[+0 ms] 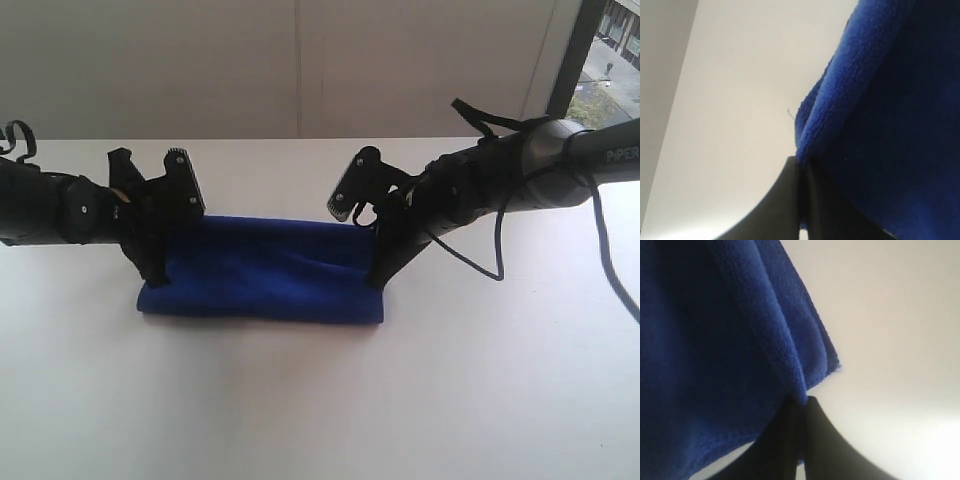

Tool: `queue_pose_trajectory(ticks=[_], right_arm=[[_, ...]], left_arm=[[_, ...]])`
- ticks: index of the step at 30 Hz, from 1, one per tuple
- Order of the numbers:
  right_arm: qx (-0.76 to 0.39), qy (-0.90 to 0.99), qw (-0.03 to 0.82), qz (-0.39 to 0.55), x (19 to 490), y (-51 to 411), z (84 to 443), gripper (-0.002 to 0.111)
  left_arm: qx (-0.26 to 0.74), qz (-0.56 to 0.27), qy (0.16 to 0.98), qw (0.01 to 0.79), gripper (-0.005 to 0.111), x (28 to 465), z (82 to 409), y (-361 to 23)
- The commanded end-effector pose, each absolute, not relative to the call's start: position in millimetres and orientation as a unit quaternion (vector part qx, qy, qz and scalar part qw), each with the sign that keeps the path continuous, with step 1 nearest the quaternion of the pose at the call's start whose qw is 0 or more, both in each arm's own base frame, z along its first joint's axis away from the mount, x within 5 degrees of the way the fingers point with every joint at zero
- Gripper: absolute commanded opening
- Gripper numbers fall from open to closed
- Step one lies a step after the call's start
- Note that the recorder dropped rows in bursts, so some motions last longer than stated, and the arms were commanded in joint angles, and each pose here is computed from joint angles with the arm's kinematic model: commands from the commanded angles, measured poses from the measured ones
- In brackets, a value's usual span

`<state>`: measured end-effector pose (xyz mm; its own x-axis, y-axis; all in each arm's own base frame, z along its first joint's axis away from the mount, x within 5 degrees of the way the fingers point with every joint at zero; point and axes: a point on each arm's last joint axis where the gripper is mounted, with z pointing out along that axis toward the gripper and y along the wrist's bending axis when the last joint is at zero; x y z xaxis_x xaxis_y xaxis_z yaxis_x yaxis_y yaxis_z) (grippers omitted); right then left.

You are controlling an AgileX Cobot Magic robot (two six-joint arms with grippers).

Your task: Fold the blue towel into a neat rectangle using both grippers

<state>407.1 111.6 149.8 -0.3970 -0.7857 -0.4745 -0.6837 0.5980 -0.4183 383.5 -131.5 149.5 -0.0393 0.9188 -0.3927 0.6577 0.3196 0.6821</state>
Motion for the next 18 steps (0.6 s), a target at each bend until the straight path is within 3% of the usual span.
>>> queue_pose_trajectory(ticks=[1, 6, 12, 15, 18], right_arm=[[-0.434, 0.834, 0.332, -0.081, 410, 107, 151, 0.0], [-0.431, 0.834, 0.335, -0.08, 411, 108, 147, 0.0], [-0.413, 0.85, 0.32, -0.068, 412, 108, 130, 0.003], [-0.412, 0.851, 0.318, -0.067, 413, 108, 125, 0.018], [-0.41, 0.847, 0.331, -0.069, 415, 109, 127, 0.043]], left_arm=[[0.557, 0.161, 0.708, 0.404, 0.0, 387, 142, -130], [0.554, 0.166, 0.706, 0.409, 0.004, 388, 140, -130], [0.553, 0.168, 0.704, 0.412, 0.029, 389, 139, -130], [0.553, 0.168, 0.704, 0.411, 0.051, 389, 138, -130], [0.551, 0.172, 0.703, 0.416, 0.067, 390, 139, -130]])
